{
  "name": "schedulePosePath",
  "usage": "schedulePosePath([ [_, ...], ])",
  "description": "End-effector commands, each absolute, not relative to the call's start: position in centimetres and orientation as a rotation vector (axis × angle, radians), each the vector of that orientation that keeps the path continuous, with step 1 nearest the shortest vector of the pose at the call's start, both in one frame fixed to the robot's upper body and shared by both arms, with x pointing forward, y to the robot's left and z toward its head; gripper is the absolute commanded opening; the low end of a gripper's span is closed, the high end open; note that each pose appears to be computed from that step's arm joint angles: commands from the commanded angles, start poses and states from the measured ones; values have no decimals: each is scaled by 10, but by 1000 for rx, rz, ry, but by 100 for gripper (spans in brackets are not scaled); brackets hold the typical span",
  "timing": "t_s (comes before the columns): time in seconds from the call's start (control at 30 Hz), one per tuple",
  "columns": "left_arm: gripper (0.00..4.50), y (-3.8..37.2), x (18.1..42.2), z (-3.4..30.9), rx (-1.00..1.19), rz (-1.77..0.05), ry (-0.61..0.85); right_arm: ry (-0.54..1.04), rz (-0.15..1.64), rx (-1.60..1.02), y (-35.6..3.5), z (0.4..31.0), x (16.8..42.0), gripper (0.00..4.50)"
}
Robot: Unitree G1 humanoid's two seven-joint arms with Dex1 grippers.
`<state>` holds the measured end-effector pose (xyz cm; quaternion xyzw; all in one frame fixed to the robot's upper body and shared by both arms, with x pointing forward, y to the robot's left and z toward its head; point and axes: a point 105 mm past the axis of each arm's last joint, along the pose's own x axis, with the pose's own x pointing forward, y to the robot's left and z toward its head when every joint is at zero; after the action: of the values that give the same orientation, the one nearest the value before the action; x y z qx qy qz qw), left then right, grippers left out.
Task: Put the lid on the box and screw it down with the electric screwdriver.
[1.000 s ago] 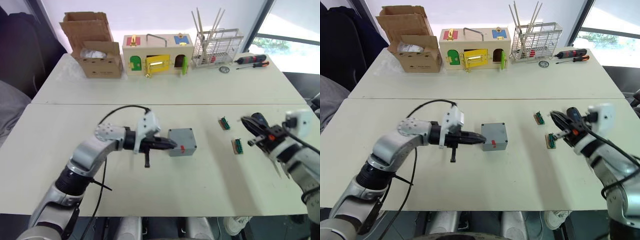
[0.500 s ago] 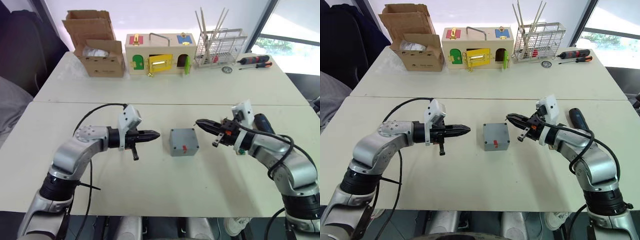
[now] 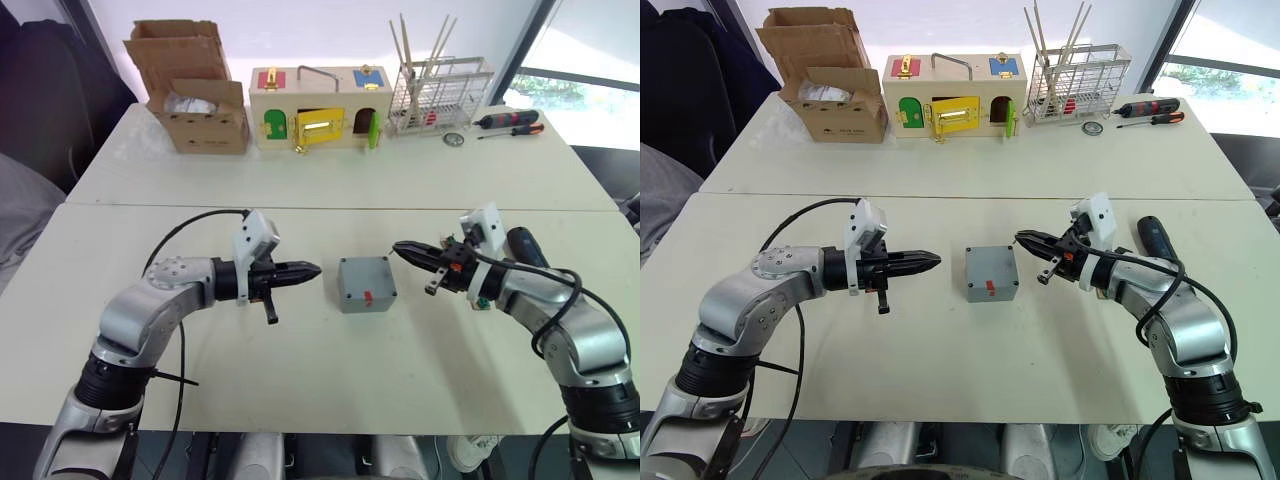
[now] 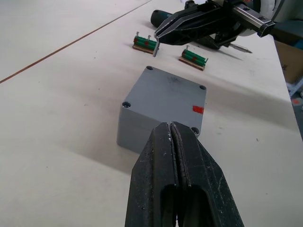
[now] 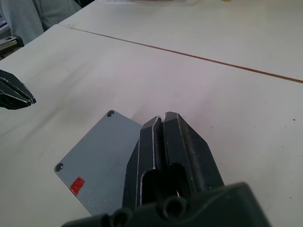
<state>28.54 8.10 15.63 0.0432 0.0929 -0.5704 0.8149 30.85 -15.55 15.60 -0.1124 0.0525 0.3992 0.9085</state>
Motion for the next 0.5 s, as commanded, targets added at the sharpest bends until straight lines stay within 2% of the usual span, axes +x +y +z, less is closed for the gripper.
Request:
schedulePosePath([
  [0.03, 0, 79, 284, 164, 119, -1227, 160, 70, 825, -238, -153, 163, 309, 5],
  [0.5, 0, 80, 285, 163, 132, -1224, 163, 74, 821, -244, -152, 154, 314, 5],
])
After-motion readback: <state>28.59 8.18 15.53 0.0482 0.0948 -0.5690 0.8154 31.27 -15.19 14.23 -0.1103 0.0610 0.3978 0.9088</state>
